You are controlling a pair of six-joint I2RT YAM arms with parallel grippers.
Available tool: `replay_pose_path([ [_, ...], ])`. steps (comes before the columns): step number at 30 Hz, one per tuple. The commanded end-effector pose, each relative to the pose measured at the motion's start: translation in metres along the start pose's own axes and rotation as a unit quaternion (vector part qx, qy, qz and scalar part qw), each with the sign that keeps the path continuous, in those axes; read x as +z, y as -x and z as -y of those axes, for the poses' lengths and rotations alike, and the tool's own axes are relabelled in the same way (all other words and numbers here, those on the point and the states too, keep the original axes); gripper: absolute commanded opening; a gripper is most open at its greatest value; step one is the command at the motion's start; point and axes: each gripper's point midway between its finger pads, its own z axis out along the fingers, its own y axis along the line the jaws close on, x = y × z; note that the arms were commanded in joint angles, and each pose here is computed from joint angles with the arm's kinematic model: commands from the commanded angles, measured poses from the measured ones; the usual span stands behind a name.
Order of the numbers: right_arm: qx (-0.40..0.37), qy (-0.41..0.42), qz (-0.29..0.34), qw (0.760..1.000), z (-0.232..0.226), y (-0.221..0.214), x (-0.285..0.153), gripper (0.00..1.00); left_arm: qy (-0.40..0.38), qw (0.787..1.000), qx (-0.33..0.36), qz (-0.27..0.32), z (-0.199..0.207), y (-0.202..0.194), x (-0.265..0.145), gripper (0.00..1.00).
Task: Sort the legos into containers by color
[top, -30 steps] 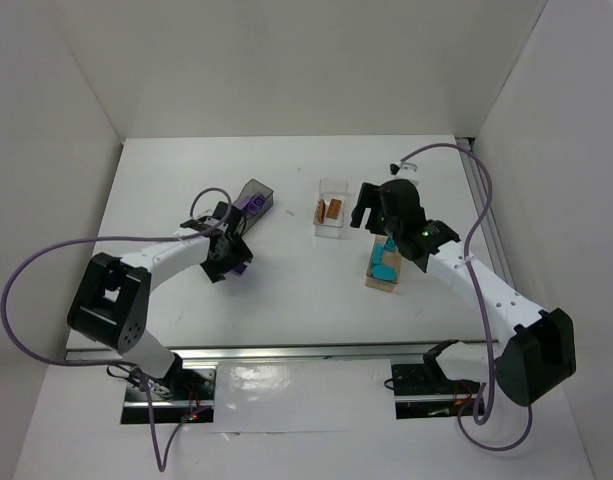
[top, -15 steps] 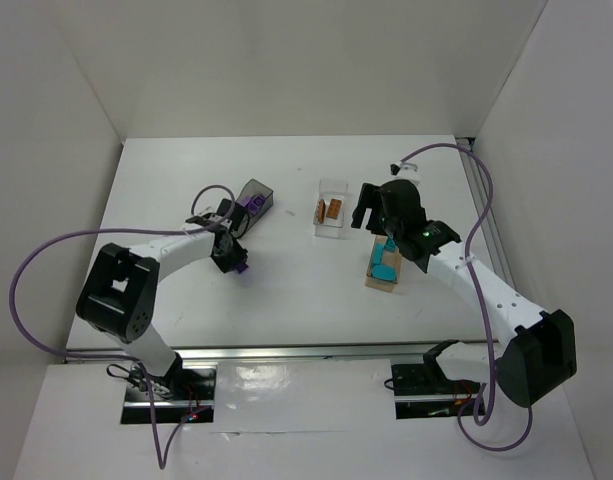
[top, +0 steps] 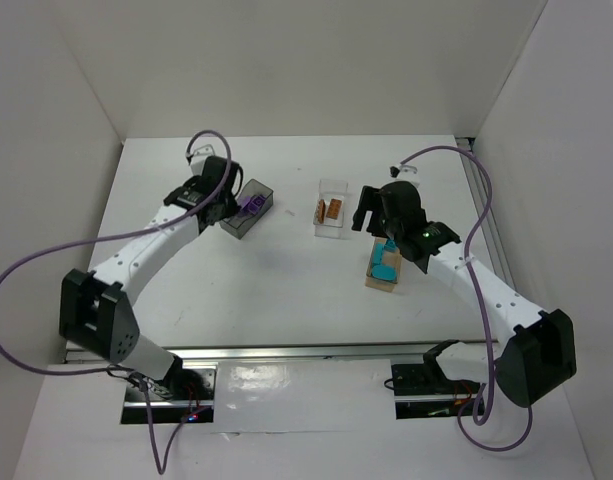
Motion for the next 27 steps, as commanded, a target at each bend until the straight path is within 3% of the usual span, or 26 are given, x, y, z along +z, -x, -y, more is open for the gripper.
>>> replay_pose_path([
  [1,-0.003,0.009,0.007,1.0,-0.001,0.005,-0.005,0.87,0.025,0.997,0.066,-0.008,0.009,0.012,0.027,0.17],
  [5,0.0,0.005,0.009,1.0,0.003,0.009,-0.012,0.87,0.037,0.997,0.068,-0.021,0.023,0.018,0.05,0.23],
  [10,-0.002,-0.011,0.017,1.0,0.01,0.015,-0.016,0.87,0.037,0.996,0.07,-0.037,0.031,0.021,0.068,0.83],
  [16,-0.002,-0.028,0.024,0.999,0.017,0.02,-0.022,0.88,0.011,0.998,0.055,-0.012,0.037,0.046,0.038,0.86],
  [19,0.013,-0.077,0.035,0.996,0.033,0.026,-0.027,1.0,-0.029,0.998,0.061,-0.007,0.041,0.054,0.012,0.86],
  [23,0.048,-0.209,0.069,0.974,0.076,0.038,-0.032,1.0,-0.104,0.991,0.086,-0.006,0.043,0.052,-0.03,0.9],
  [27,0.049,-0.253,0.056,0.965,0.088,0.031,-0.031,1.0,-0.163,0.981,0.101,-0.011,0.038,0.036,-0.06,0.92],
])
